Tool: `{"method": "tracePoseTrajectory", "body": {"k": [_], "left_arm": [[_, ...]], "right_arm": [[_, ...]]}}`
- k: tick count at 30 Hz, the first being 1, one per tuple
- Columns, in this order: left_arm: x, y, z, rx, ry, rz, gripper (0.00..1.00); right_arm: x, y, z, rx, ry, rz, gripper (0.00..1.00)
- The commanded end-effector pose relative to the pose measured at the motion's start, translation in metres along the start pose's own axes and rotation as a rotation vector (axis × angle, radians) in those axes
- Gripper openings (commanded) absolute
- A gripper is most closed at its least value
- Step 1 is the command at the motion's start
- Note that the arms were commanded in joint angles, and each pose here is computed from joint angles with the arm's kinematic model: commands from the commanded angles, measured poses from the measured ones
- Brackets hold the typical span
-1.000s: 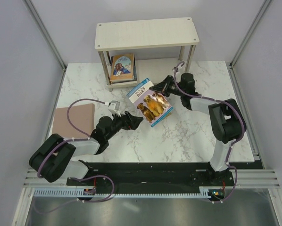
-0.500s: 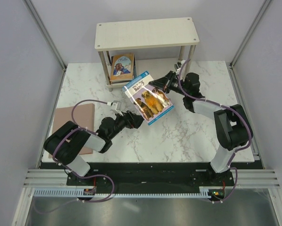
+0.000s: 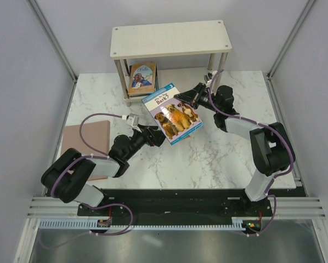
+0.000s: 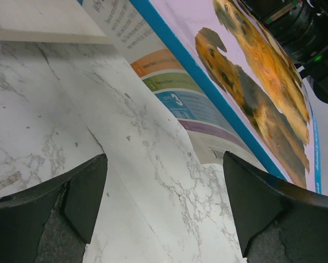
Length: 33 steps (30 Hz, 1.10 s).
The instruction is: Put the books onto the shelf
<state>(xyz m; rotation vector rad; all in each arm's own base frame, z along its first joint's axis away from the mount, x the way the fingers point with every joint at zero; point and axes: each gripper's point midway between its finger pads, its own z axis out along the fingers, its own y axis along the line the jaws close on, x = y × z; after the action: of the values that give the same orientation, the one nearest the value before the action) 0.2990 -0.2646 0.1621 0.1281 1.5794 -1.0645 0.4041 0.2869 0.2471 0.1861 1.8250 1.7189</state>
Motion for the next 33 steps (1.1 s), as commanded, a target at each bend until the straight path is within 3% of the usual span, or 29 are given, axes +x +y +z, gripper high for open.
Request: {"method": "tracePoseTrajectory", "body": {"k": [1,6,11,18,21,24,33], "left_arm": [[-0.044,-0.004,0.002,-0.046,-0.140,0.065,0.94],[-0.057,0.001,-0.014,-0.084,-0.182,0.086,1.00],[-0.089,-0.028,-0.019,0.098,-0.251,0.028,1.00],[-0.091,-0.058,-0.008,0.313,-0.240,-0.014,1.00],[-0.090,-0.058,-0.010,0.322,-0.248,-0.032,1.00],[-0.088,-0.050,-0.014,0.263,-0.236,-0.027,1.00],[-0.099,0.010,-0.045,-0.149,-0.268,-0.003,1.00]], "right_arm": [[-0.001,0.026,0.011,-0.068,0.018,-0.090,0.00],[-0.003,0.026,0.014,-0.073,0.018,-0.095,0.00],[-0.002,0.022,0.014,-0.080,0.018,-0.086,0.00],[0.000,0.028,0.013,-0.112,0.018,-0.082,0.00],[-0.002,0.027,0.013,-0.096,0.012,-0.091,0.00],[-0.006,0.025,0.015,-0.090,0.003,-0.097,0.00],[-0.016,0.029,0.020,-0.101,-0.009,-0.107,0.00]]}}
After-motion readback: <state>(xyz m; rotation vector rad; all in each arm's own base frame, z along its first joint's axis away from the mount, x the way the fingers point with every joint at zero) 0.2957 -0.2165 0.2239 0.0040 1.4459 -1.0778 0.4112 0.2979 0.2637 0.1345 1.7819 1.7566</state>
